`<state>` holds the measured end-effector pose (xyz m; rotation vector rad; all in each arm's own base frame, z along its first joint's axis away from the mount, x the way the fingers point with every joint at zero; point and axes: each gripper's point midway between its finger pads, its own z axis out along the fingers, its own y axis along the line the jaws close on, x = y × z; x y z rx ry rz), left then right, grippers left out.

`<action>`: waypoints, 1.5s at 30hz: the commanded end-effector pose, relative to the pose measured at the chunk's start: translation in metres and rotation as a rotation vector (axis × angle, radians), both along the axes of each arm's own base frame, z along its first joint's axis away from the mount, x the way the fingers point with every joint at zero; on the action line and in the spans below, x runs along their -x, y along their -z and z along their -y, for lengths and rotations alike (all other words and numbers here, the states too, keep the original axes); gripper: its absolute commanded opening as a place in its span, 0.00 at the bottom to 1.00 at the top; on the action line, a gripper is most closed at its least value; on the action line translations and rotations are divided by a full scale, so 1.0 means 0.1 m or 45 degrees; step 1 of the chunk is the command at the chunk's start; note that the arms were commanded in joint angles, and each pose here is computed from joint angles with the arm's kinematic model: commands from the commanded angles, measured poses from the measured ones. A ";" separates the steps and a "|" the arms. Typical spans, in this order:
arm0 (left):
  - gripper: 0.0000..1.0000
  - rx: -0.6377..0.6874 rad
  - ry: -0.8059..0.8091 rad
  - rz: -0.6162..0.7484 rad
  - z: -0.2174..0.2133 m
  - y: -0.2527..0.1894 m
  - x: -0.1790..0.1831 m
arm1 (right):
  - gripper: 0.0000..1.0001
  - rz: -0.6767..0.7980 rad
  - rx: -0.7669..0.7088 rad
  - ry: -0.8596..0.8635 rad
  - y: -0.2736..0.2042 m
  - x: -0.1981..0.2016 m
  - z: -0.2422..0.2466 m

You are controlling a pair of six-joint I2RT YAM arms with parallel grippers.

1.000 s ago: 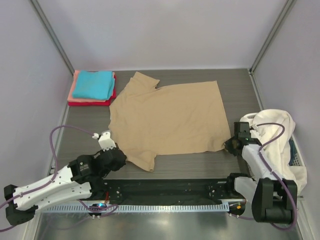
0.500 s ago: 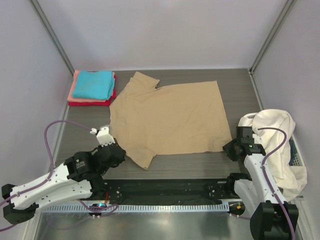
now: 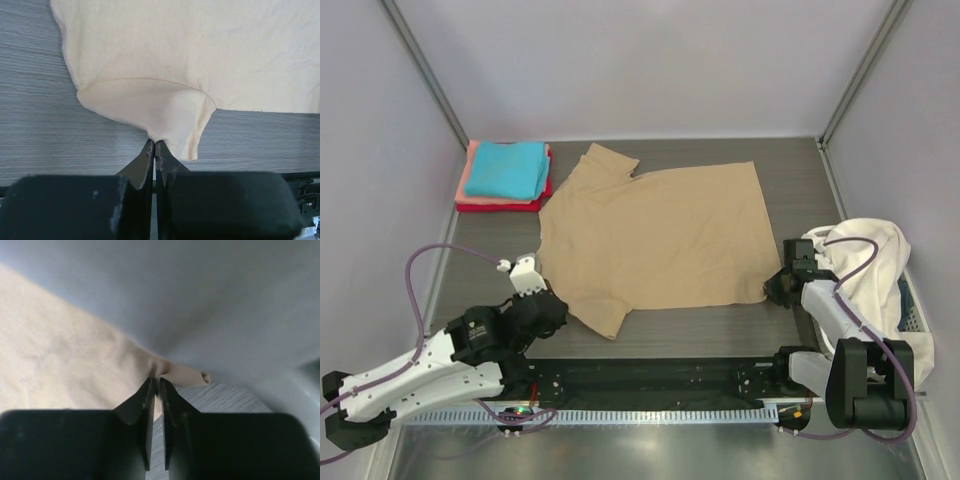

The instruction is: Fold and stack the t-shirts

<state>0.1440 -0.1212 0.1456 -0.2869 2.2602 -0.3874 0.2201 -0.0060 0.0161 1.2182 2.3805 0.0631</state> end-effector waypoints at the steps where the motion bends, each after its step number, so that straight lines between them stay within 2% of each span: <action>1: 0.00 -0.018 -0.047 0.026 -0.11 -0.03 -0.02 | 0.03 0.028 -0.010 0.017 0.04 0.03 0.01; 5: 0.00 -0.018 -0.042 0.059 -0.14 -0.18 -0.04 | 0.01 0.083 -0.036 0.010 -0.12 0.06 -0.04; 9: 0.00 -0.114 -0.013 0.088 -0.13 -0.28 -0.11 | 0.01 0.141 -0.045 0.005 -0.37 0.09 -0.06; 13: 0.00 -0.181 0.066 0.096 0.02 -0.40 -0.24 | 0.01 0.206 -0.049 -0.013 -0.64 -0.04 -0.07; 15: 0.00 -0.244 0.088 0.077 0.00 -0.41 -0.37 | 0.01 0.216 -0.038 -0.030 -0.75 -0.16 -0.06; 21: 0.00 -0.170 0.133 -0.053 0.06 -0.36 -0.94 | 0.01 0.288 -0.008 -0.066 -0.98 -0.66 -0.01; 31: 0.00 -0.197 0.096 -0.114 -0.14 -0.42 -1.87 | 0.01 0.249 0.008 -0.111 -0.87 -1.36 0.03; 37: 0.00 -0.215 0.063 -0.166 -0.22 -0.37 -2.19 | 0.01 0.263 0.016 -0.119 -0.88 -1.68 0.06; 45: 0.00 -0.243 0.022 -0.239 -0.29 -0.20 -2.57 | 0.01 0.234 0.009 -0.094 -0.72 -1.87 0.08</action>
